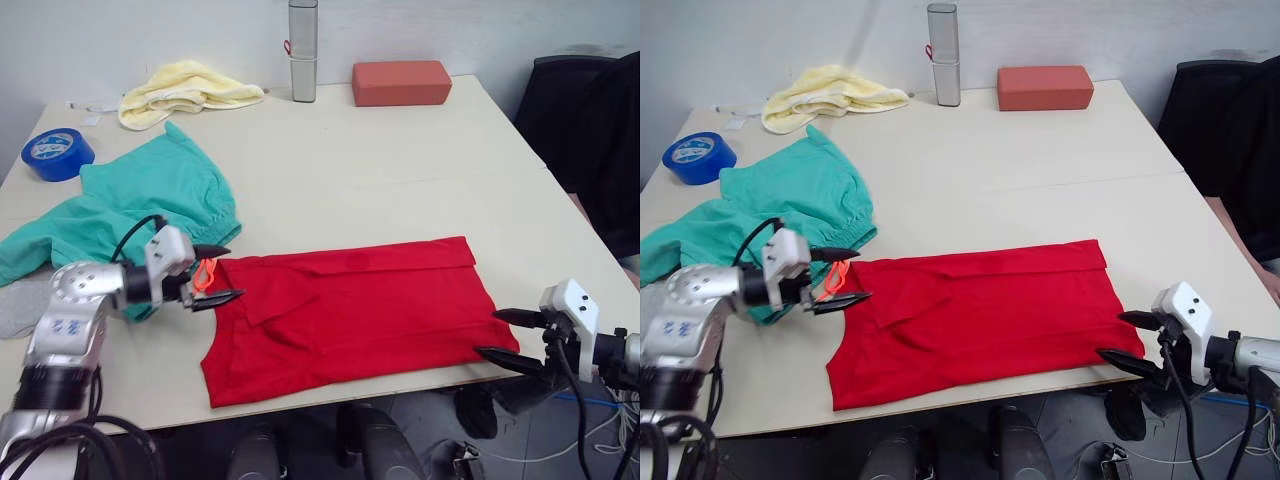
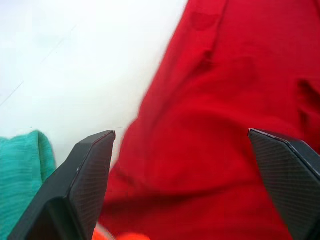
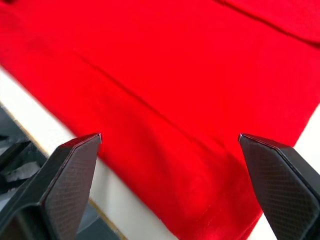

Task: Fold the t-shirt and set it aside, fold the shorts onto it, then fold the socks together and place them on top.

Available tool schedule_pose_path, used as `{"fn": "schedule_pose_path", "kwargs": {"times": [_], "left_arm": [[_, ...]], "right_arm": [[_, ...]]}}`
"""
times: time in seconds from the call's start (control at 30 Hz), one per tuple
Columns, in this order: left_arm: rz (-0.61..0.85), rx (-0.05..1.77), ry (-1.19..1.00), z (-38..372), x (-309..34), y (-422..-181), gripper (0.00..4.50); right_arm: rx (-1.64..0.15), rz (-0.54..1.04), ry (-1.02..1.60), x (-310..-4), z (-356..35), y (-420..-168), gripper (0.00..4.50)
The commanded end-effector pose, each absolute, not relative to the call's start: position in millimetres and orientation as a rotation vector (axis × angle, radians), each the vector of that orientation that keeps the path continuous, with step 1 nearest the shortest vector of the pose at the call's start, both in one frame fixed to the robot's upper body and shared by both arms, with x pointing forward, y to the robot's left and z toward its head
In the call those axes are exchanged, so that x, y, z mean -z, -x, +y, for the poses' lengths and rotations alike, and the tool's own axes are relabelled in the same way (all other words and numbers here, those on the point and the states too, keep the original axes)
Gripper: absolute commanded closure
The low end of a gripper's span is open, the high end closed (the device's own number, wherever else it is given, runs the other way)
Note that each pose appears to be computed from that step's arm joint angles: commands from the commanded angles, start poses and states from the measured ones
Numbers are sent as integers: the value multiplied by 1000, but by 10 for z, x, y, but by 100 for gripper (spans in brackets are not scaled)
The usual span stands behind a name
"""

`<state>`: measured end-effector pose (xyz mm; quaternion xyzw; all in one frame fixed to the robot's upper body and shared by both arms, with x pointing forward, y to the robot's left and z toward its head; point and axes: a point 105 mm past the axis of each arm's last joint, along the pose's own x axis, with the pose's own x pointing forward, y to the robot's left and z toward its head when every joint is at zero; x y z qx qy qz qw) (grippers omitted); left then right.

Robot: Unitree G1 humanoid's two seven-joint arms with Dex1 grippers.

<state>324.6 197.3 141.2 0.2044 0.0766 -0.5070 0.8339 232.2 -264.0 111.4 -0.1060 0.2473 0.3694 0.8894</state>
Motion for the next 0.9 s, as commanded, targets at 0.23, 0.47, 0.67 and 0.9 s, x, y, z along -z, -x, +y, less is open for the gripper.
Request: {"fn": "schedule_pose_path", "kwargs": {"times": [0.23,0.47,0.67,0.9], "left_arm": [[104,1154,-390,1647,-1479,-3391,5],[-19,1228,-279,1677,-1570,-3026,5],[-31,1198,-231,1771,-1573,-2745,5],[-31,1143,-218,1809,-1510,-2619,5]], "right_arm": [[-702,268,442,-1438,-2523,-2825,4],[-561,269,450,-1452,-2582,-3453,4],[-526,336,262,-1480,-2556,-3812,4],[-493,446,193,-1358,-2485,-3990,4]]}}
